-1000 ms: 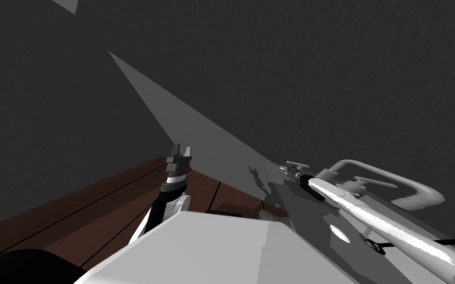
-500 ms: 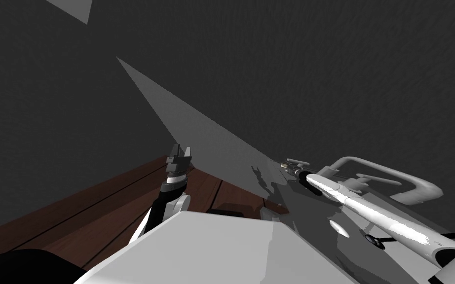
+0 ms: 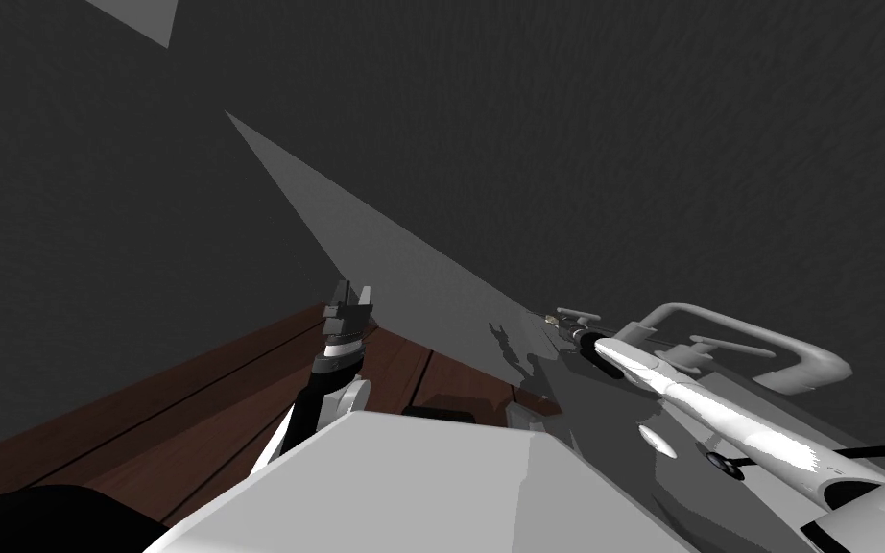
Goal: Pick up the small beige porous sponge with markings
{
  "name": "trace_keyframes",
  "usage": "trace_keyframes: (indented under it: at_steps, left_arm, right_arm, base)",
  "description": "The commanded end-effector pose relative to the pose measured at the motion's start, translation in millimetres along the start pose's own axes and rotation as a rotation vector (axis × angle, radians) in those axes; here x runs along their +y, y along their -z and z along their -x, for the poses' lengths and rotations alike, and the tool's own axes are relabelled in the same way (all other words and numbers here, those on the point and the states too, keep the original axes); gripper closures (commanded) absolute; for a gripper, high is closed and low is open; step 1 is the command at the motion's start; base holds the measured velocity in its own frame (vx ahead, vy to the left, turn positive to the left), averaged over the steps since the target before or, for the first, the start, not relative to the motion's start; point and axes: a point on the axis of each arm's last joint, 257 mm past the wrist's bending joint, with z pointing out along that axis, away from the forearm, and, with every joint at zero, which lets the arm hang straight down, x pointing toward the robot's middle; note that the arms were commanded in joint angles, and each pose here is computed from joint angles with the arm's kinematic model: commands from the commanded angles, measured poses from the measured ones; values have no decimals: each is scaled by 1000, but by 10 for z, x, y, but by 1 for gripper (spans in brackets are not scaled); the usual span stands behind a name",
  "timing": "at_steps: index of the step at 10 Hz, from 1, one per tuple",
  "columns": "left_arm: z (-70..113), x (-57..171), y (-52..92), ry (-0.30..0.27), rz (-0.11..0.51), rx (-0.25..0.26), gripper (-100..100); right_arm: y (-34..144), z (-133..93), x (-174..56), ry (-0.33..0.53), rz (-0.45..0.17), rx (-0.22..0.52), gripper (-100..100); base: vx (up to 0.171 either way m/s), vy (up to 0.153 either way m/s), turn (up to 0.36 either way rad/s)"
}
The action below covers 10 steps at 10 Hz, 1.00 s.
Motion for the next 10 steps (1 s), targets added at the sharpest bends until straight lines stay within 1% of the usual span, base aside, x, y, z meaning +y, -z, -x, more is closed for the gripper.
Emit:
trace_keyframes:
  at_steps: [1, 3, 4, 5, 6, 7, 8, 9, 10]
  left_arm:
    - [0, 0, 0, 0, 0, 0, 0]
    - [0, 0, 0, 0, 0, 0, 0]
    - [0, 0, 0, 0, 0, 0, 0]
    - [0, 0, 0, 0, 0, 0, 0]
    - [0, 0, 1, 0, 0, 0, 0]
    - [0, 0, 0, 0, 0, 0, 0]
    - [1, 0, 1, 0, 0, 0, 0]
    - [0, 0, 0, 0, 0, 0, 0]
    - [0, 0, 0, 0, 0, 0, 0]
  right_arm:
    - [0, 0, 0, 0, 0, 0, 100]
    - [-1, 1, -9, -1, -2, 0, 100]
    - [-1, 1, -8, -1, -2, 0, 0]
    - [69, 5, -47, 4, -20, -6, 100]
    - [103, 54, -34, -2, -23, -19, 100]
    - [135, 141, 29, 0, -24, -38, 100]
    - [185, 166, 27, -9, -31, -47, 100]
    - [231, 212, 164, -6, -11, -59, 100]
    - [267, 228, 104, -11, -33, -64, 100]
  base:
    - [0, 0, 0]
    - [0, 0, 0]
    - [0, 0, 0]
    - [105, -14, -138]
    - [133, -1, -98]
    - [151, -5, -183]
    - [128, 0, -95]
    - [58, -4, 10]
    - [109, -10, -133]
